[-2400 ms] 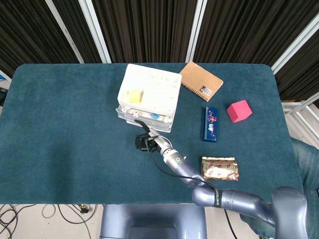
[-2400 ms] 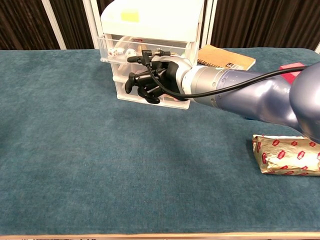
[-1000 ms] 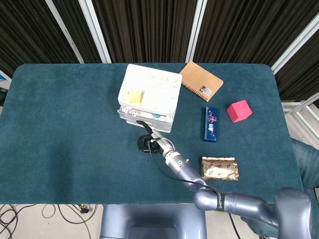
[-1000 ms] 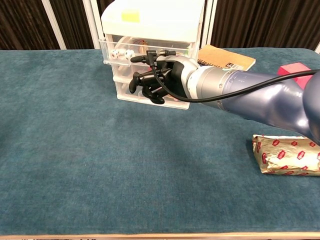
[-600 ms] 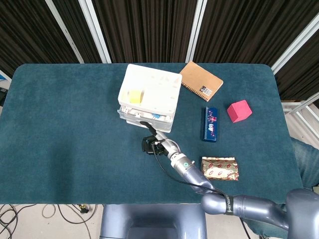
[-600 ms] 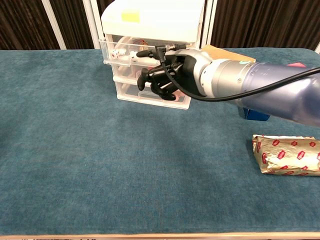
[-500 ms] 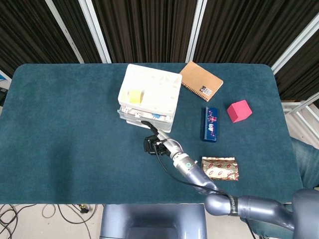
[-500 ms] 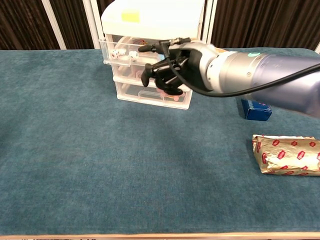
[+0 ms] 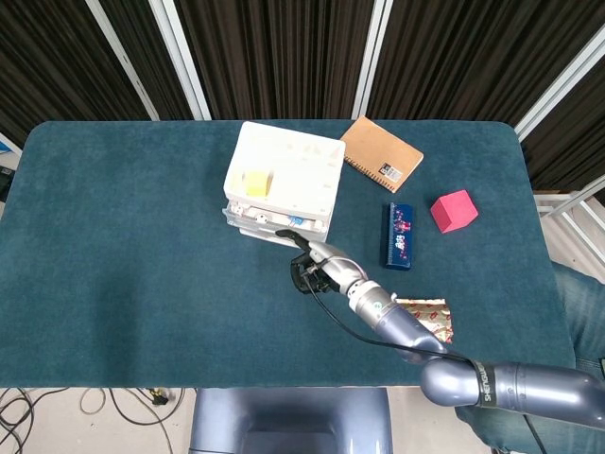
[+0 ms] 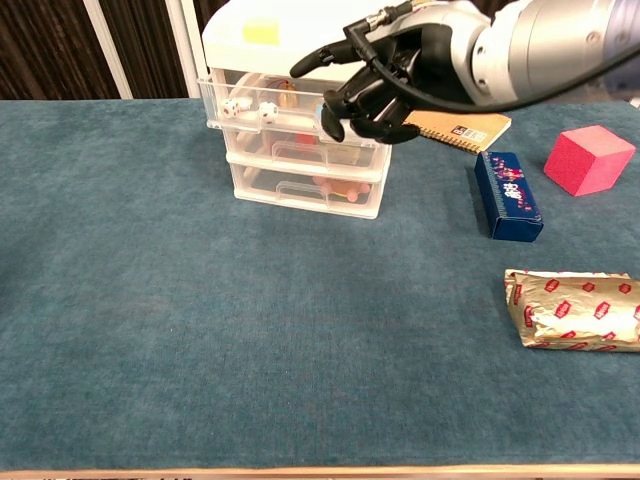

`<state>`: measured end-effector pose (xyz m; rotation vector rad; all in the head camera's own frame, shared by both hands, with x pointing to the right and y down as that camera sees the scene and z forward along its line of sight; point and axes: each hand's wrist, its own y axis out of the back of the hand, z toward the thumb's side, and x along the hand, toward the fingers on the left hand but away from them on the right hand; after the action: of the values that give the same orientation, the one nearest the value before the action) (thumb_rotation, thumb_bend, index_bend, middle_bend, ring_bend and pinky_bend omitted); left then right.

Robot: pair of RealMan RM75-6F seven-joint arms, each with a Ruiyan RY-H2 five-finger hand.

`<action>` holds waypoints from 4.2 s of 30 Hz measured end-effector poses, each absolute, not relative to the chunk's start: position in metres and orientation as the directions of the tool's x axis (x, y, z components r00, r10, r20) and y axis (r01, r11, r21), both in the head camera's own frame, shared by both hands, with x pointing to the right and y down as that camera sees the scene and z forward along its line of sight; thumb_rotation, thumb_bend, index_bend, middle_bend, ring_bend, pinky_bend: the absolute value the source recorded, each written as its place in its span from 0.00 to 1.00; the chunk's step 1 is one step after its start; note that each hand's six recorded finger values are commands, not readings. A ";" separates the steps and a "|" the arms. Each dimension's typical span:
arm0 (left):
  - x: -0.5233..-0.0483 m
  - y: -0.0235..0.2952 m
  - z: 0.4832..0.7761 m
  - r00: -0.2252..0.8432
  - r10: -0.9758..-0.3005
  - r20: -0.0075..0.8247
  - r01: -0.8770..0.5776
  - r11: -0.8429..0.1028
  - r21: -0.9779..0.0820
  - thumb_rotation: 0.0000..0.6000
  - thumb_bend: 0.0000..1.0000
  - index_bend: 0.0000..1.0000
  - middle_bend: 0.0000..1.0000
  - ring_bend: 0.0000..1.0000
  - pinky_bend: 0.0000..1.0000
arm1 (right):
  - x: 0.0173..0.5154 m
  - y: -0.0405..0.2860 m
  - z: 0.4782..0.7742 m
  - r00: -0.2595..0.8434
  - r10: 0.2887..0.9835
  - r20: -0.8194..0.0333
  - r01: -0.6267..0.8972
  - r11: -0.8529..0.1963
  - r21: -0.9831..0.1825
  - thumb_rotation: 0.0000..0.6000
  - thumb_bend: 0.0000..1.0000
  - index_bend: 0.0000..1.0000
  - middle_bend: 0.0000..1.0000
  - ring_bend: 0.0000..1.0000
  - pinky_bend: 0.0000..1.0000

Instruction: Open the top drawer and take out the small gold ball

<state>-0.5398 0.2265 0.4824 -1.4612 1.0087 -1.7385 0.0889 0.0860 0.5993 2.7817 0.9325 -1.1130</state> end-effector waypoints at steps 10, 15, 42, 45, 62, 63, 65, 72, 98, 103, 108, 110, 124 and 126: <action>-0.540 0.226 0.482 -0.173 -0.854 0.490 -0.008 -0.496 -0.868 1.00 0.23 0.13 0.00 0.00 0.00 | 0.080 0.064 0.590 0.544 0.465 -0.699 0.386 -0.878 -0.283 1.00 0.70 0.13 0.70 0.83 0.91; -0.541 0.226 0.482 -0.174 -0.855 0.489 -0.009 -0.495 -0.869 1.00 0.23 0.13 0.00 0.00 0.00 | 0.073 0.053 0.585 0.516 0.462 -0.722 0.352 -0.882 -0.313 1.00 0.71 0.14 0.74 0.86 0.92; -0.541 0.225 0.481 -0.177 -0.853 0.492 -0.018 -0.497 -0.868 1.00 0.23 0.13 0.00 0.00 0.00 | 0.048 0.043 0.604 0.450 0.407 -0.795 0.314 -0.906 -0.285 1.00 0.74 0.14 0.75 0.88 0.93; -0.541 0.226 0.481 -0.177 -0.852 0.493 -0.017 -0.498 -0.867 1.00 0.23 0.13 0.00 0.00 0.00 | 0.045 0.042 0.604 0.449 0.406 -0.796 0.309 -0.906 -0.288 1.00 0.74 0.14 0.75 0.88 0.93; -0.540 0.226 0.481 -0.173 -0.853 0.493 -0.017 -0.498 -0.867 1.00 0.23 0.13 0.00 0.00 0.00 | 0.034 0.043 0.604 0.460 0.372 -0.806 0.291 -0.921 -0.259 1.00 0.74 0.14 0.75 0.88 0.93; -0.540 0.226 0.481 -0.173 -0.853 0.493 -0.017 -0.498 -0.867 1.00 0.23 0.13 0.00 0.00 0.00 | 0.033 0.043 0.604 0.463 0.366 -0.807 0.293 -0.923 -0.251 1.00 0.74 0.14 0.75 0.88 0.93; -0.540 0.226 0.481 -0.174 -0.853 0.493 -0.018 -0.497 -0.867 1.00 0.23 0.13 0.00 0.00 0.00 | 0.032 0.043 0.603 0.470 0.357 -0.807 0.298 -0.925 -0.236 1.00 0.74 0.14 0.75 0.88 0.93; -0.541 0.226 0.481 -0.175 -0.851 0.495 -0.018 -0.500 -0.866 1.00 0.23 0.13 0.00 0.00 0.00 | 0.032 0.042 0.601 0.485 0.342 -0.805 0.295 -0.930 -0.217 1.00 0.74 0.14 0.75 0.88 0.93; -0.540 0.226 0.481 -0.178 -0.849 0.497 -0.019 -0.502 -0.865 1.00 0.23 0.13 0.00 0.00 0.00 | 0.035 0.048 0.599 0.515 0.262 -0.816 0.234 -0.959 -0.160 1.00 0.74 0.14 0.75 0.88 0.93; -0.541 0.226 0.481 -0.179 -0.849 0.498 -0.019 -0.503 -0.864 1.00 0.23 0.13 0.00 0.00 0.00 | 0.034 0.051 0.598 0.525 0.242 -0.816 0.223 -0.964 -0.143 1.00 0.75 0.14 0.75 0.88 0.93; -0.541 0.226 0.482 -0.180 -0.848 0.499 -0.018 -0.505 -0.863 1.00 0.23 0.13 0.00 0.00 0.00 | 0.034 0.050 0.598 0.531 0.231 -0.815 0.217 -0.967 -0.133 1.00 0.75 0.15 0.75 0.88 0.93; -0.541 0.226 0.482 -0.181 -0.848 0.499 -0.019 -0.504 -0.863 1.00 0.23 0.13 0.00 0.00 0.00 | 0.034 0.050 0.598 0.534 0.231 -0.814 0.220 -0.967 -0.131 1.00 0.75 0.15 0.75 0.88 0.93; -0.541 0.226 0.481 -0.182 -0.848 0.498 -0.019 -0.503 -0.864 1.00 0.23 0.13 0.00 0.00 0.00 | 0.036 0.052 0.595 0.544 0.208 -0.813 0.195 -0.974 -0.119 1.00 0.75 0.16 0.75 0.88 0.93; -0.541 0.226 0.481 -0.182 -0.848 0.498 -0.018 -0.503 -0.864 1.00 0.23 0.13 0.00 0.00 0.00 | 0.036 0.052 0.595 0.545 0.203 -0.813 0.190 -0.975 -0.116 1.00 0.75 0.16 0.75 0.88 0.93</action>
<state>-0.5415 0.2261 0.4812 -1.4717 1.0238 -1.7508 0.0362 0.0524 0.5945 2.7737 0.3535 -1.4625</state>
